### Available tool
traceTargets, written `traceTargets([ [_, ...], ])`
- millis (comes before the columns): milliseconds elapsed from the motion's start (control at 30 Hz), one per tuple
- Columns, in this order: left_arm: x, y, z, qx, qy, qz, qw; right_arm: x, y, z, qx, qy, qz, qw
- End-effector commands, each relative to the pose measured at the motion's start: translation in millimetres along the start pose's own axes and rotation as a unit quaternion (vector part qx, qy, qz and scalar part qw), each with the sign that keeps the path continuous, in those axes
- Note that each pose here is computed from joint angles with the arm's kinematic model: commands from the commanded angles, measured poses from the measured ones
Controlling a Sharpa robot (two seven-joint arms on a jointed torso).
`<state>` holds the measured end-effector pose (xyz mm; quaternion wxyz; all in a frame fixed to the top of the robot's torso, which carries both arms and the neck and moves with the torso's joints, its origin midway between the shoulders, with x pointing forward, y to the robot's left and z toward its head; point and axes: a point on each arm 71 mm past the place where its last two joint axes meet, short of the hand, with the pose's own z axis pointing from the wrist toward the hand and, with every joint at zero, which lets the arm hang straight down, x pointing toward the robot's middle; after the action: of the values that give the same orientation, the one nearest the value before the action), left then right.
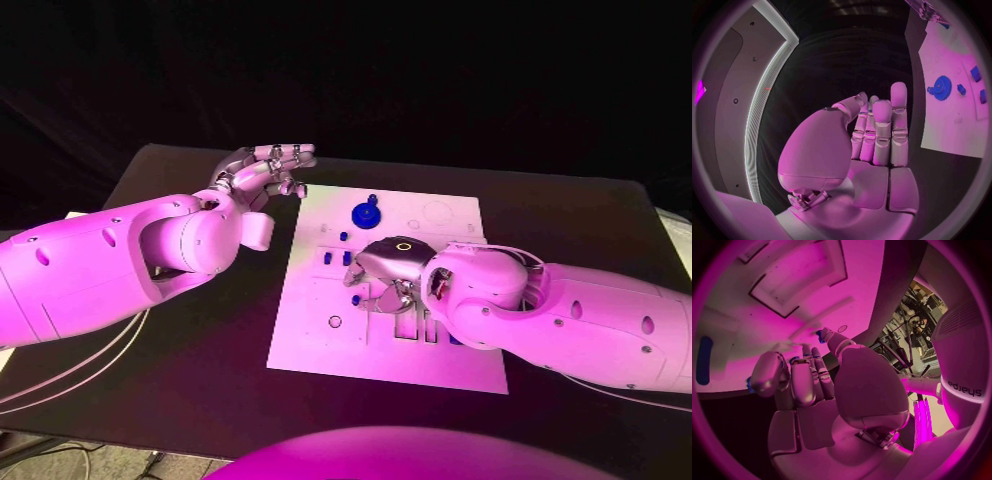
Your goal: Assemble the parts on the task board
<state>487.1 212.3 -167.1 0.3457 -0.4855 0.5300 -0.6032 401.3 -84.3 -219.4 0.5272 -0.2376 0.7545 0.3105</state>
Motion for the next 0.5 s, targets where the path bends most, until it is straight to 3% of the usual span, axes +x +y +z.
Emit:
traceTargets([
  [33,2.2,-0.3,0.4,0.002,0.01,-0.002,1.0,-0.7,-6,-8.4,0.015,-0.02,0.002,1.0],
  [267,0.8,-0.3,0.3,0.002,0.008,-0.001,1.0,-21.3,-22,-38.8,0.039,-0.049,0.008,0.998],
  [500,1.5,0.3,1.0,0.001,0.01,-0.002,1.0,-45.7,-58,-71.4,0.098,-0.067,-0.004,0.993],
])
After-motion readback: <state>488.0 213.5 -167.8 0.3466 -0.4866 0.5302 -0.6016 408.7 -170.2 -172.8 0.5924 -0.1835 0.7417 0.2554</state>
